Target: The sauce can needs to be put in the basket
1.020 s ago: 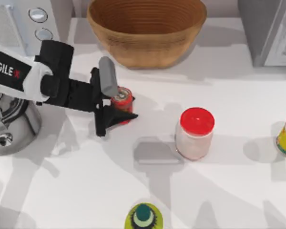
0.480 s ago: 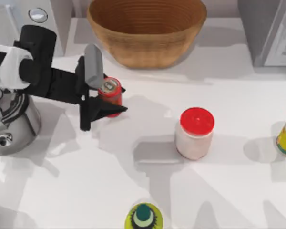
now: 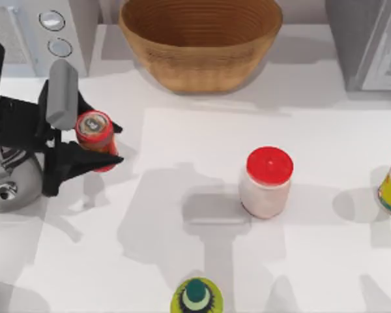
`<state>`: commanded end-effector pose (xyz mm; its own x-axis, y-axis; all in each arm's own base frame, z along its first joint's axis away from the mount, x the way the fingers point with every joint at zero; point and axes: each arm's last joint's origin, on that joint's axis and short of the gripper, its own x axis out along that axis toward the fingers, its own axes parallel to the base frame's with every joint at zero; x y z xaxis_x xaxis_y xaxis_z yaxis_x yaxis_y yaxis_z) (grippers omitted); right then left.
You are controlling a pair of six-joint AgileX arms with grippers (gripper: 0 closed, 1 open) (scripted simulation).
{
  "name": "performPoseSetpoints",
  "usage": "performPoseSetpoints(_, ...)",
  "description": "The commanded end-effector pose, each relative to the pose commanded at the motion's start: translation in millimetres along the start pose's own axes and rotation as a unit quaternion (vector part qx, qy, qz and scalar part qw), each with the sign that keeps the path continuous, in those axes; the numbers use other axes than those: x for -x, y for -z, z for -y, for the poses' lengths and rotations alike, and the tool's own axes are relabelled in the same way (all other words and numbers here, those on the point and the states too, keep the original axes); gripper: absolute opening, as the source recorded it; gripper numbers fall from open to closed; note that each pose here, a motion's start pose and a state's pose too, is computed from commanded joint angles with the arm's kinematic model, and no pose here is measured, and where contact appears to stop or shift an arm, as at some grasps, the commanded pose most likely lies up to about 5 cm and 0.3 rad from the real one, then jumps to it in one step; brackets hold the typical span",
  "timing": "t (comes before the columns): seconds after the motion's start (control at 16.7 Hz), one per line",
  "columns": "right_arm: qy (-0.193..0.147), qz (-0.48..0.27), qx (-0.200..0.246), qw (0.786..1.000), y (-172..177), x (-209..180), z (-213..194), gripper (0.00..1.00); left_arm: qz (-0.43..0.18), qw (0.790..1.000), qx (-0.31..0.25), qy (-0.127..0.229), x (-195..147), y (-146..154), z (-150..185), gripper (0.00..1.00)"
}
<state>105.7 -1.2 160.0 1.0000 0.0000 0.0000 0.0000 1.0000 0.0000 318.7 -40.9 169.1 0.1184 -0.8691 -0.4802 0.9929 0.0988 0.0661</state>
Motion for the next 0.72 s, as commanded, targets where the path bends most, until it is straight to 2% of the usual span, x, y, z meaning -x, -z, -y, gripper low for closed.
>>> performPoseSetpoints(0.24,0.000,0.000,0.000,1.000,0,0,0,1.00,-0.002,1.000,0.026,0.001,17,13,17,0.00)
performPoseSetpoints(0.54,0.000,0.000,0.000,1.000,0,0,0,1.00,-0.003,1.000,0.026,0.003,15,13,16,0.00)
performPoseSetpoints(0.72,0.000,0.000,0.000,1.000,0,0,0,1.00,-0.012,0.999,0.038,0.007,9,3,4,0.00)
